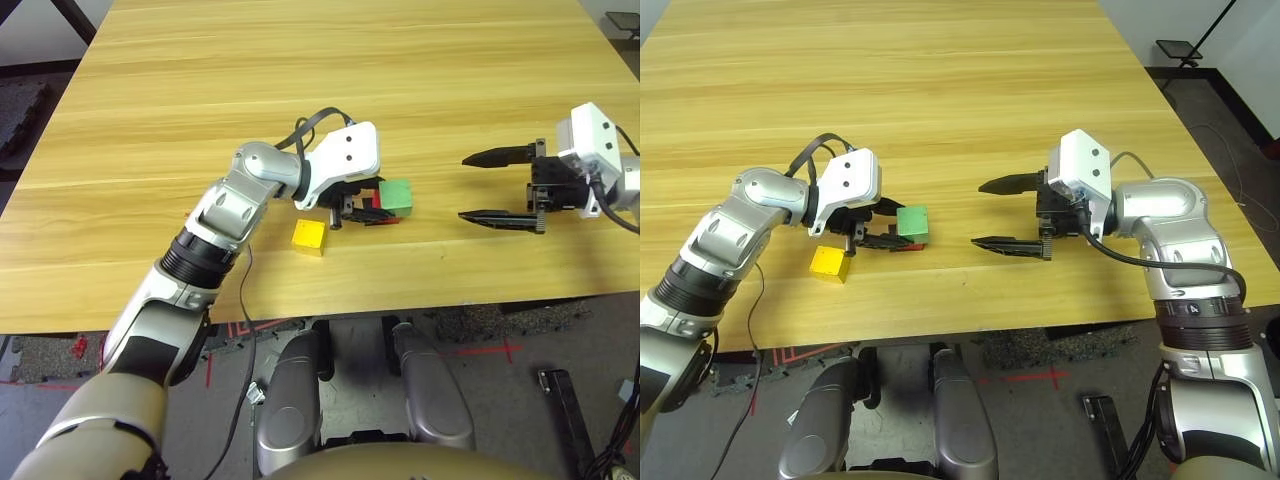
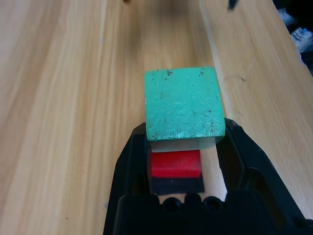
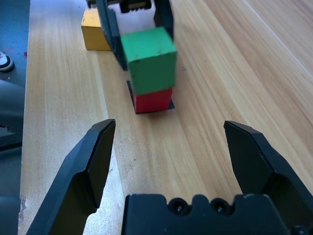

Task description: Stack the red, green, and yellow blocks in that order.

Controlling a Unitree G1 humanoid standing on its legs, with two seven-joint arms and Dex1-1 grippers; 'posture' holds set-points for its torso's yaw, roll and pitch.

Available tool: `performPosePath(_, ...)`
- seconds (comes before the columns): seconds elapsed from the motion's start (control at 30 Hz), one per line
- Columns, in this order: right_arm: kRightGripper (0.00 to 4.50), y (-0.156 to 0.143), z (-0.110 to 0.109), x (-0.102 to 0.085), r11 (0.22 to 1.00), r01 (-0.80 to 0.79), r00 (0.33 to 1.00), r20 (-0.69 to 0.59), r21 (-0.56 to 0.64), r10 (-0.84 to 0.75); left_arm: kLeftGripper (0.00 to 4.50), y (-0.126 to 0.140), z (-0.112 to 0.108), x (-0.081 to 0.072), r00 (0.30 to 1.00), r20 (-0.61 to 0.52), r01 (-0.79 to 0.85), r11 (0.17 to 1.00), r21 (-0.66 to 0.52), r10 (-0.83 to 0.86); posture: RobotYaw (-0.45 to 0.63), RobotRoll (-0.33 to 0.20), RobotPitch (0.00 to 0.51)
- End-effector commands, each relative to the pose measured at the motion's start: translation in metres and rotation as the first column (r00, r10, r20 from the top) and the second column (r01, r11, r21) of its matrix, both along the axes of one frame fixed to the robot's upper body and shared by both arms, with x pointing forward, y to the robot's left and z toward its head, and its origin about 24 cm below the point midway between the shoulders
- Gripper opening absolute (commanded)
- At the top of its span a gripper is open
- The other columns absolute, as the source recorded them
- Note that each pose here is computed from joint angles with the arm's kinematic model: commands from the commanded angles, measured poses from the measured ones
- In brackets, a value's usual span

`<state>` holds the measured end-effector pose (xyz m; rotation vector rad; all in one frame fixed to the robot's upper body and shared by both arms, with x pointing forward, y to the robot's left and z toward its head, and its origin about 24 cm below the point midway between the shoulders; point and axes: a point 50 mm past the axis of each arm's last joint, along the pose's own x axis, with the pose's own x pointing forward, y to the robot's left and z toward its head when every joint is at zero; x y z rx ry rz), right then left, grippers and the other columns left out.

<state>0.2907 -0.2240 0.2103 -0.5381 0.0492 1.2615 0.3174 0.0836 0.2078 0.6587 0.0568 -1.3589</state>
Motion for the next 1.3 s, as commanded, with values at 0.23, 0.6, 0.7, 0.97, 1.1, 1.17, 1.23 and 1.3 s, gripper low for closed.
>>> performPosePath(0.23, 4.50, 0.000, -0.001, -0.001, 1.000, -0.010, 1.000, 0.001, 0.005, 0.009, 2.01, 0.003, 0.000, 0.005, 1.000, -0.014, -0.001, 1.000, 0.000, 0.001, 0.13, 0.076, 0.278)
performPosePath(0.6, 4.50, 0.000, -0.002, -0.001, 1.000, -0.005, 1.000, 0.000, 0.008, 0.005, 2.01, 0.006, -0.008, 0.001, 0.998, -0.042, 0.040, 0.998, 0.048, -0.038, 0.13, 0.078, 0.282)
performPosePath(0.7, 4.50, 0.001, -0.002, -0.001, 1.000, -0.006, 1.000, 0.000, 0.010, 0.006, 2.01, 0.005, -0.010, 0.001, 0.998, -0.046, 0.043, 0.998, 0.052, -0.041, 0.13, 0.078, 0.282)
performPosePath(0.97, 4.50, 0.001, 0.000, -0.001, 1.000, -0.006, 1.000, 0.006, 0.013, 0.006, 2.01, 0.005, -0.014, 0.001, 0.998, -0.053, 0.041, 0.997, 0.068, -0.037, 0.12, 0.076, 0.276)
performPosePath(1.1, 4.50, 0.003, -0.001, -0.001, 1.000, -0.009, 1.000, 0.005, 0.015, 0.009, 2.01, 0.007, -0.016, 0.002, 0.998, -0.059, 0.035, 0.996, 0.086, -0.030, 0.12, 0.076, 0.279)
performPosePath(1.17, 4.50, 0.003, -0.002, -0.001, 1.000, -0.013, 1.000, 0.003, 0.016, 0.013, 2.01, 0.008, -0.017, 0.002, 0.998, -0.060, 0.031, 0.996, 0.089, -0.025, 0.12, 0.077, 0.280)
performPosePath(1.23, 4.50, 0.004, -0.002, -0.001, 1.000, -0.016, 1.000, 0.002, 0.018, 0.016, 2.01, 0.008, -0.017, 0.002, 0.998, -0.061, 0.026, 0.996, 0.090, -0.020, 0.13, 0.077, 0.281)
performPosePath(1.3, 4.50, 0.004, -0.002, -0.001, 1.000, -0.016, 1.000, 0.002, 0.018, 0.016, 2.01, 0.008, -0.017, 0.003, 0.998, -0.061, 0.023, 0.996, 0.090, -0.018, 0.13, 0.077, 0.281)
